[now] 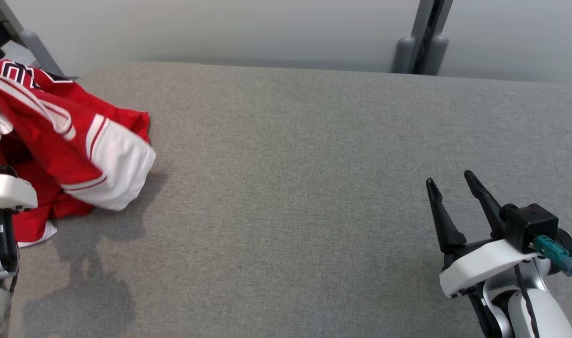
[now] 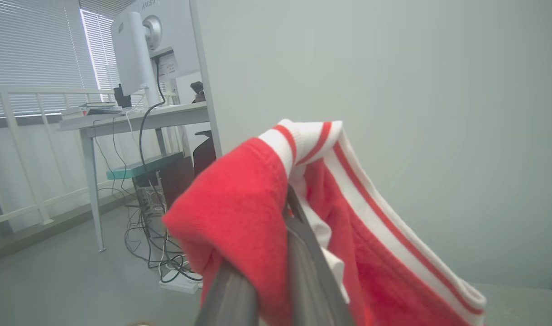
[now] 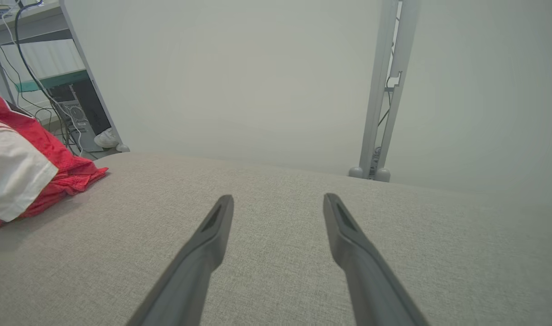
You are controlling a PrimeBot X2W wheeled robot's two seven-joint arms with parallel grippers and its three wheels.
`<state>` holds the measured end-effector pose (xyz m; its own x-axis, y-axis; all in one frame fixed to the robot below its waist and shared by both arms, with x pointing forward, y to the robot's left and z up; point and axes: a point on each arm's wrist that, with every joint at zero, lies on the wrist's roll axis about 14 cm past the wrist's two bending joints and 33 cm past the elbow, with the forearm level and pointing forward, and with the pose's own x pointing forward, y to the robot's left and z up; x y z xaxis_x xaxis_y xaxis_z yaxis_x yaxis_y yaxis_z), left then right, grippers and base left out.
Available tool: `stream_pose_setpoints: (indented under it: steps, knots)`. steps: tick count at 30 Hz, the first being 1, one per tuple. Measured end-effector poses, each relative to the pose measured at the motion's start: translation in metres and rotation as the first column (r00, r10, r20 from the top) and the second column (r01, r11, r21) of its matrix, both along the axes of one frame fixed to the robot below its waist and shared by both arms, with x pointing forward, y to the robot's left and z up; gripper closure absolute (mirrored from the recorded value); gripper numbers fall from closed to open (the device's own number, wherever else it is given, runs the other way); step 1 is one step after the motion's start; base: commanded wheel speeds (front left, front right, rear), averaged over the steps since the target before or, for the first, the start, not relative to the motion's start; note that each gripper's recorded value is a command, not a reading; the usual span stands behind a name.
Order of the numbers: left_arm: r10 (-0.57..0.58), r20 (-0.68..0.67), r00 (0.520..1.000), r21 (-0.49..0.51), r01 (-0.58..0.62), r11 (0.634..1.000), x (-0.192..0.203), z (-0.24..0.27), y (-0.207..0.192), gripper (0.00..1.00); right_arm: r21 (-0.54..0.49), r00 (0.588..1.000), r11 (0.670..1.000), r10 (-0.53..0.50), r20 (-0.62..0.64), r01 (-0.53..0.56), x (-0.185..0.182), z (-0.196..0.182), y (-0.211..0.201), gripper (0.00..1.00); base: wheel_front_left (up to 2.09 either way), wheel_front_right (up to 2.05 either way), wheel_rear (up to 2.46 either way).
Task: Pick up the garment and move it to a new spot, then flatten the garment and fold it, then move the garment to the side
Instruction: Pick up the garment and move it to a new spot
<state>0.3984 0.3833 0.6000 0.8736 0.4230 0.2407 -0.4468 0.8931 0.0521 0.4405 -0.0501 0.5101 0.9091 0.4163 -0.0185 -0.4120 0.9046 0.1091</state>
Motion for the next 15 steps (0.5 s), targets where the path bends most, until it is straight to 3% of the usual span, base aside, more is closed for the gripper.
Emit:
stream_pose_setpoints:
  steps: [9,15]
  knots:
    - [-0.164,0.096,0.982,0.057,0.159,0.986,-0.014,0.048,-0.076,1.0,0.01,0.995,0.996,-0.089,0.05,0.089,-0.016,0.021,-0.034,0.0,0.0,0.0,0.0]
    - [-0.344,0.131,0.93,0.076,0.336,0.939,-0.001,0.066,-0.143,1.0,0.022,0.985,0.987,-0.16,0.066,0.159,-0.022,0.028,-0.06,0.0,0.0,0.0,0.0]
